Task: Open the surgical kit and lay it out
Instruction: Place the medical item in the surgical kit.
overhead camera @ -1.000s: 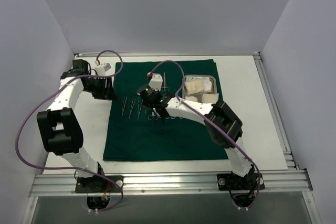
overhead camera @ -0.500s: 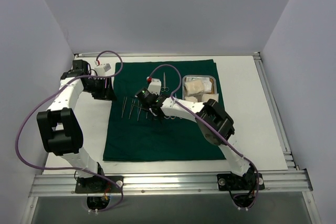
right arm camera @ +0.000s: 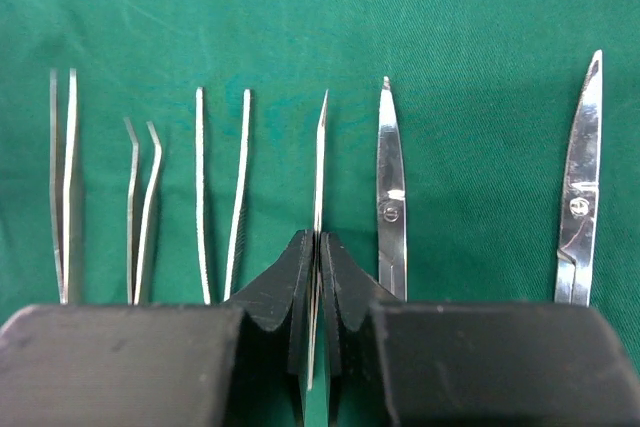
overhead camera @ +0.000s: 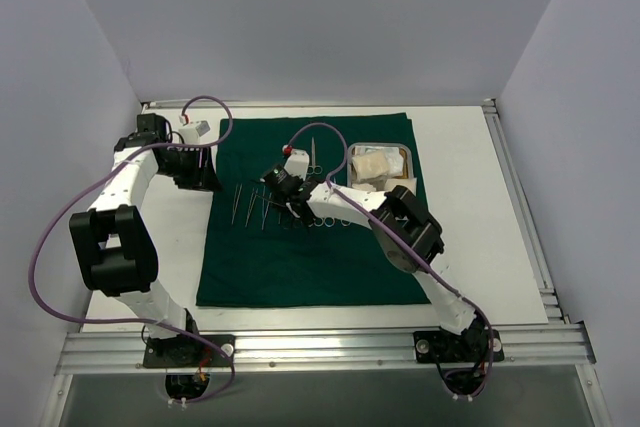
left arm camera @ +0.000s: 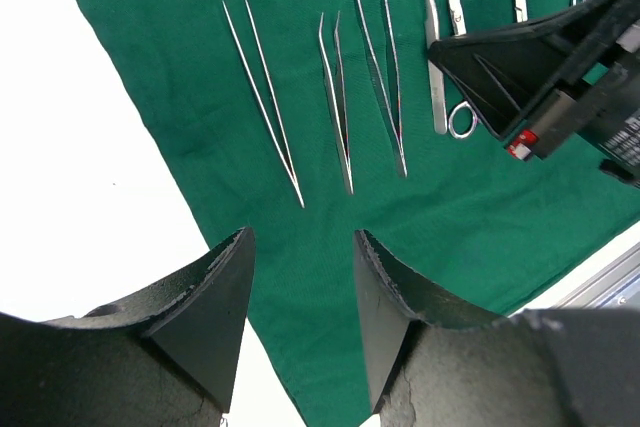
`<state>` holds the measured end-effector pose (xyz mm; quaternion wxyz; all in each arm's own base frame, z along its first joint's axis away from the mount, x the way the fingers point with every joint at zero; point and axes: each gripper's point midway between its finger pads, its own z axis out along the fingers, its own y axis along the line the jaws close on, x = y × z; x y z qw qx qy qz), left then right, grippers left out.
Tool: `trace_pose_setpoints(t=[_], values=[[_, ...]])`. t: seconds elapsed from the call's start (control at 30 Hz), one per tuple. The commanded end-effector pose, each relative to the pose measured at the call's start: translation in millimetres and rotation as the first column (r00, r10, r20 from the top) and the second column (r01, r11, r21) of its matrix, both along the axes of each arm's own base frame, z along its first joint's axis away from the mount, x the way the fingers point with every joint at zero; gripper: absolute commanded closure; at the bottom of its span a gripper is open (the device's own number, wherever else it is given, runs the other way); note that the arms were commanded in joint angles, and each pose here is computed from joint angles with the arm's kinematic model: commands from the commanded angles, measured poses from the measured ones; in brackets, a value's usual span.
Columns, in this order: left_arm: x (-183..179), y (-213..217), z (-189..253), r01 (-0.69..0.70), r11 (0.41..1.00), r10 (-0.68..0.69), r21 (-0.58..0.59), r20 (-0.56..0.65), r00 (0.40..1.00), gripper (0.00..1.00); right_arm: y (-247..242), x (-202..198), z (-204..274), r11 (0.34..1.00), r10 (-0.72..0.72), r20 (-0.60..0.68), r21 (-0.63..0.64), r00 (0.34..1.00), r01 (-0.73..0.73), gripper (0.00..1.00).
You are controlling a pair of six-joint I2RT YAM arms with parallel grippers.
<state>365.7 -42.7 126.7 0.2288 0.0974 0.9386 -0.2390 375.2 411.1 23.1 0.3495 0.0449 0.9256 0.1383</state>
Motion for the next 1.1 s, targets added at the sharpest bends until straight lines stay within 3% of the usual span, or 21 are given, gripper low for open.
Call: trace_pose_setpoints(t=[0.0, 0.23, 0.43, 0.7, 0.87, 1.07], values=[[8, -1, 10, 0.008, 1.0, -0.007, -0.026, 0.047, 0.999, 0.47, 6, 7, 1, 0.999, -0.008, -0.005, 0.031, 1.0, 0.008, 1.0], [8, -1, 9, 0.007, 1.0, -0.006, -0.029, 0.038, 0.999, 0.47, 6, 9, -1, 0.999, -0.007, -0.016, 0.046, 1.0, 0.008, 1.0], [8, 0, 9, 0.007, 1.0, -0.006, -0.029, 0.04, 0.999, 0.47, 5, 9, 2, 0.998, -0.01, -0.016, 0.062, 1.0, 0.011, 0.85], [7, 0, 8, 0.009, 1.0, -0.008, -0.029, 0.037, 0.999, 0.47, 7, 13, 21, 0.996, -0.017, 0.016, 0.089, 1.0, 0.016, 0.8], [7, 0, 8, 0.009, 1.0, -0.008, -0.029, 0.033, 0.999, 0.47, 9, 16, 48, 0.993, -0.007, 0.054, 0.115, 0.998, 0.001, 0.78], [7, 1, 9, 0.01, 1.0, -0.009, -0.019, 0.03, 0.999, 0.47, -7, 21, 127, 0.992, 0.009, 0.194, 0.123, 0.981, -0.033, 0.77]])
